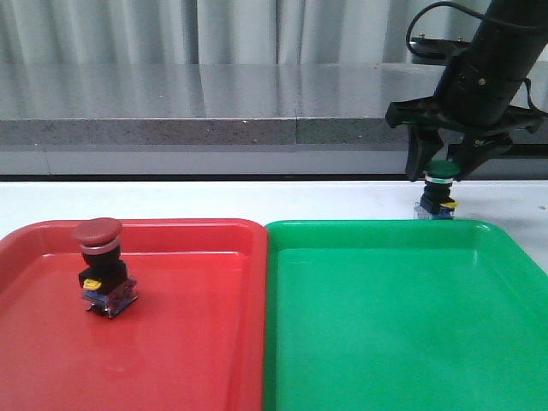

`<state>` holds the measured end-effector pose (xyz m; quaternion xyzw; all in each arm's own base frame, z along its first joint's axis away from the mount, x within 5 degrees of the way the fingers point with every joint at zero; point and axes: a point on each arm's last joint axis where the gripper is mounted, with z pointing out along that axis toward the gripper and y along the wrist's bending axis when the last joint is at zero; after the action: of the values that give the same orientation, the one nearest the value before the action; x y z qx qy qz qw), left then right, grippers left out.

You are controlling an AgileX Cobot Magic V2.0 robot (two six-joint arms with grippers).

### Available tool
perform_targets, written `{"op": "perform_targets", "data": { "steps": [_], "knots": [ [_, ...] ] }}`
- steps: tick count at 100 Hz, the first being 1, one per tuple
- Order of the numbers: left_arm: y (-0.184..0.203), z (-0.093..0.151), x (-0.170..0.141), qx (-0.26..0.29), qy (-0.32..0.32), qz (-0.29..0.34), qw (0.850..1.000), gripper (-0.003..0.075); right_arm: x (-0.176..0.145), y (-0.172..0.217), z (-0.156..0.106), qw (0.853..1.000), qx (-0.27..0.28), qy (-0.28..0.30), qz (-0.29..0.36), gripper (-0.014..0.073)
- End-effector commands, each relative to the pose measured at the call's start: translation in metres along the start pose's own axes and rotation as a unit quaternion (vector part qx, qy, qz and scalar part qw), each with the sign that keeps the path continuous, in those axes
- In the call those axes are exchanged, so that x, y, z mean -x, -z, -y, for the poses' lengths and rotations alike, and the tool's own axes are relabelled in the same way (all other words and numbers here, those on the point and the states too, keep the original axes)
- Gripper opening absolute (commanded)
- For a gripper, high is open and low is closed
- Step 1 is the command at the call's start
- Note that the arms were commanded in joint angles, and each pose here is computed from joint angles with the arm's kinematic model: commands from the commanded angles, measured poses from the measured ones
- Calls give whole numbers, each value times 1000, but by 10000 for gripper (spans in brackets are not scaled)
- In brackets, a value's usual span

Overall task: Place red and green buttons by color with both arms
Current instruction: 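Lower the right gripper over the green button and close on it, then lift the green button and lower it into the green tray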

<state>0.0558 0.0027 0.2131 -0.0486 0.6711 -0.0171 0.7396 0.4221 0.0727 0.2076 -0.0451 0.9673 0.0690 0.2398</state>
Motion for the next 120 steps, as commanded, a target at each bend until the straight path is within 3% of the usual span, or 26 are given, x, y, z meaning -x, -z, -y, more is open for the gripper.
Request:
{"op": "perform_targets", "data": {
  "steps": [1, 27, 48, 62, 70, 83, 120],
  "knots": [
    [3, 0, 5, -1, 3, 49, 999, -20, 16, 26, -1, 999, 5, 1, 49, 450],
    [3, 0, 5, -1, 3, 49, 999, -20, 16, 26, -1, 999, 5, 1, 48, 190],
    [3, 0, 5, -1, 3, 49, 999, -20, 22, 58, -5, 996, 6, -2, 84, 188],
    [3, 0, 5, -1, 3, 49, 999, -20, 24, 98, -8, 991, -12, -46, 127, 188],
    [3, 0, 5, -1, 3, 49, 999, -20, 19, 115, -10, 987, -32, -65, 142, 188],
    [3, 0, 5, -1, 3, 49, 999, -20, 4, 135, -23, 987, -38, -51, 148, 188],
    [3, 0, 5, -1, 3, 49, 999, -20, -57, 124, -69, 994, -28, -45, 101, 188]
  ]
}}
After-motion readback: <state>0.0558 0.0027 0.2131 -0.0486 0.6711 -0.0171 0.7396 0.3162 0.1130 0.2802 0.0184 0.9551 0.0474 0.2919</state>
